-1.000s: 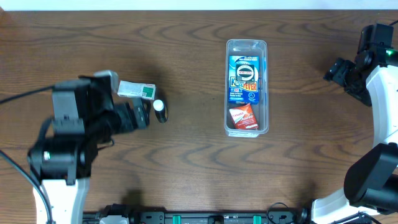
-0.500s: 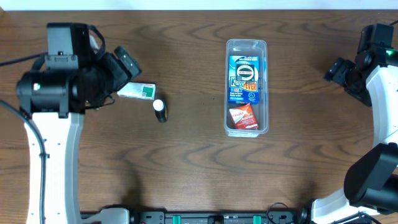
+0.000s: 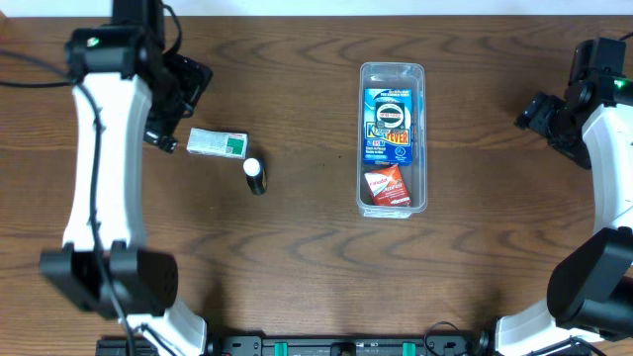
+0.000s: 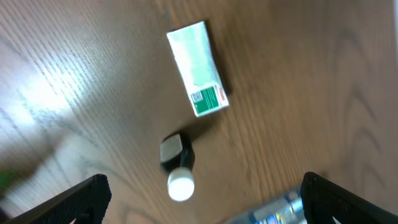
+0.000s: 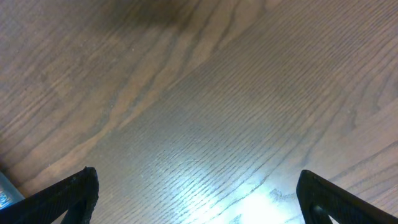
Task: Pack container
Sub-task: 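Reach the left gripper toward the white-green medicine box, then lower the left gripper over the white-green box and grasp it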
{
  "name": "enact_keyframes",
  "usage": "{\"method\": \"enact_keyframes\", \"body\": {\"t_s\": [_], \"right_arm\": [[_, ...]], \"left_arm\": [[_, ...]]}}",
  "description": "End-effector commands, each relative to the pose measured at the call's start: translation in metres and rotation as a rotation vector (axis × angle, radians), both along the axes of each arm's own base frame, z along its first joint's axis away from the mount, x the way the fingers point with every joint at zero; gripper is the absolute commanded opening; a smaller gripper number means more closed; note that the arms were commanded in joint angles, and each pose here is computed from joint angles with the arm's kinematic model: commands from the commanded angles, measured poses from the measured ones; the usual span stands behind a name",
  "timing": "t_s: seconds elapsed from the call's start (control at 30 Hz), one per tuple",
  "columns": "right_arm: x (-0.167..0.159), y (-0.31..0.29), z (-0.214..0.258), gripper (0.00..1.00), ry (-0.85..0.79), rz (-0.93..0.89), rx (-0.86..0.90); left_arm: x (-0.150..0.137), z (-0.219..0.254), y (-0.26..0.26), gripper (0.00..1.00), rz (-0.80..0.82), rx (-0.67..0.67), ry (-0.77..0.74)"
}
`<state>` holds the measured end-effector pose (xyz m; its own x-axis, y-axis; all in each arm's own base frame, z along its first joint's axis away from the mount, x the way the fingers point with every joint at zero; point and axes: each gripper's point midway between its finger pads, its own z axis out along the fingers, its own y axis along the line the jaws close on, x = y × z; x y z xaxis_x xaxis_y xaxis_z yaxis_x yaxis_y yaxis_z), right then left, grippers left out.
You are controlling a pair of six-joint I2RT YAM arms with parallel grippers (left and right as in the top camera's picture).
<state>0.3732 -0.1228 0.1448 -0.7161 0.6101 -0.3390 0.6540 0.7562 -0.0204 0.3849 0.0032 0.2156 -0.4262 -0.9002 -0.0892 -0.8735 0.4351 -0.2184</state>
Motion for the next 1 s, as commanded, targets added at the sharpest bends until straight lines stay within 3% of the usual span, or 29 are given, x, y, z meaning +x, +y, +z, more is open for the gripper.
{"method": "enact_keyframes", "body": {"t_s": [0.0,0.4,0.63,0.97], "right_arm": [[-0.001,-0.002,-0.001,0.99,0.004,-0.006,-0.002],[-0.001,-0.002,-0.001,0.99,0.004,-0.006,-0.002],[-0.001,-0.002,-0.001,0.99,0.004,-0.006,-0.002],[-0.001,-0.002,-0.001,0.99,0.004,-0.006,-0.002]], "left_arm": [[0.009,-0.021,0.008,0.98,0.123,0.011,0.054],[0.016,-0.096,0.008,0.98,0.133,0.015,0.247],[0.028,-0.11,0.008,0.98,0.076,0.021,0.231],[0.018,-0.14,0.009,0.98,0.115,0.018,0.282]]}}
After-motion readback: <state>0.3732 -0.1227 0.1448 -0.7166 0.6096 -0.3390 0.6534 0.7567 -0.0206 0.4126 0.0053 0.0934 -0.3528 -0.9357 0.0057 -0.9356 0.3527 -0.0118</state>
